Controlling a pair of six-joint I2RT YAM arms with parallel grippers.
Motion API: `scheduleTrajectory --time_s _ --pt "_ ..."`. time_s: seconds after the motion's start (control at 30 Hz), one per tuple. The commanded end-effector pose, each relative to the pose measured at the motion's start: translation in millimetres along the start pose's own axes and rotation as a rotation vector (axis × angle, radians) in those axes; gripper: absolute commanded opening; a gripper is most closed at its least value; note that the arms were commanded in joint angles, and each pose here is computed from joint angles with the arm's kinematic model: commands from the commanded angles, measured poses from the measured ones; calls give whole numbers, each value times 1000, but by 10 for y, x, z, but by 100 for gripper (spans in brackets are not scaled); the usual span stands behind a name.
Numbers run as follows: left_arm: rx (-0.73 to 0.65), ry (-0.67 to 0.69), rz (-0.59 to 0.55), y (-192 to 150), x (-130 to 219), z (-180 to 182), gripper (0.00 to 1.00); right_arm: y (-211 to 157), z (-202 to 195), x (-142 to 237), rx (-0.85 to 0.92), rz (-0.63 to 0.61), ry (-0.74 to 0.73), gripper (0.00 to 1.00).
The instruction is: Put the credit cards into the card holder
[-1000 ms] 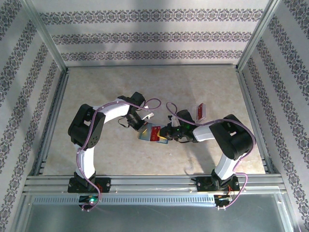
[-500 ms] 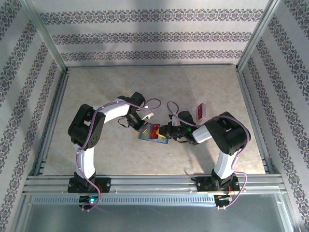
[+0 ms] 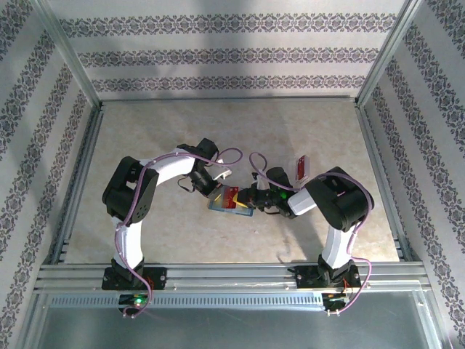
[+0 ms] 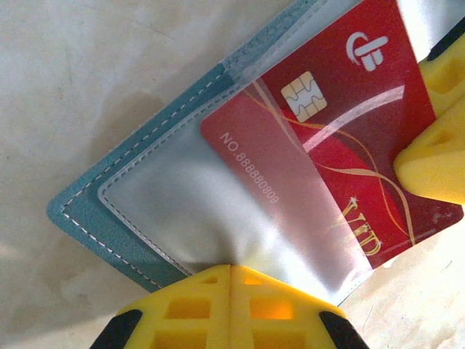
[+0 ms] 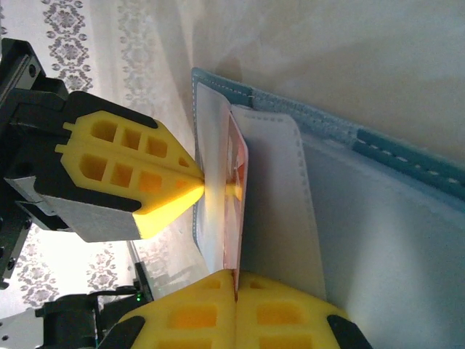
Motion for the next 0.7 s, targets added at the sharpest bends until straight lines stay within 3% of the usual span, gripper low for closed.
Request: scheduleTrajectory --time_s 0.0,0.4,0.67 --pt "15 24 67 -150 -64 -8 0 -106 -240 -18 -36 5 -171 2" --pt "15 31 37 -108 26 -33 0 -131 70 154 12 -33 -296 29" --pt "27 11 20 -91 31 -56 0 -86 130 113 19 -35 -330 27"
Point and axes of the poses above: each hand's point on the last joint's axis, 136 mm out from that joint toward the fingers, its own x axis back along the fingers, its own z axis along the line the jaws close on, y = z × x, the point moved 7 cm from there along x, back along the fingers, and after that the axes turned 8 degrees about -x, right-handed, at the moved point
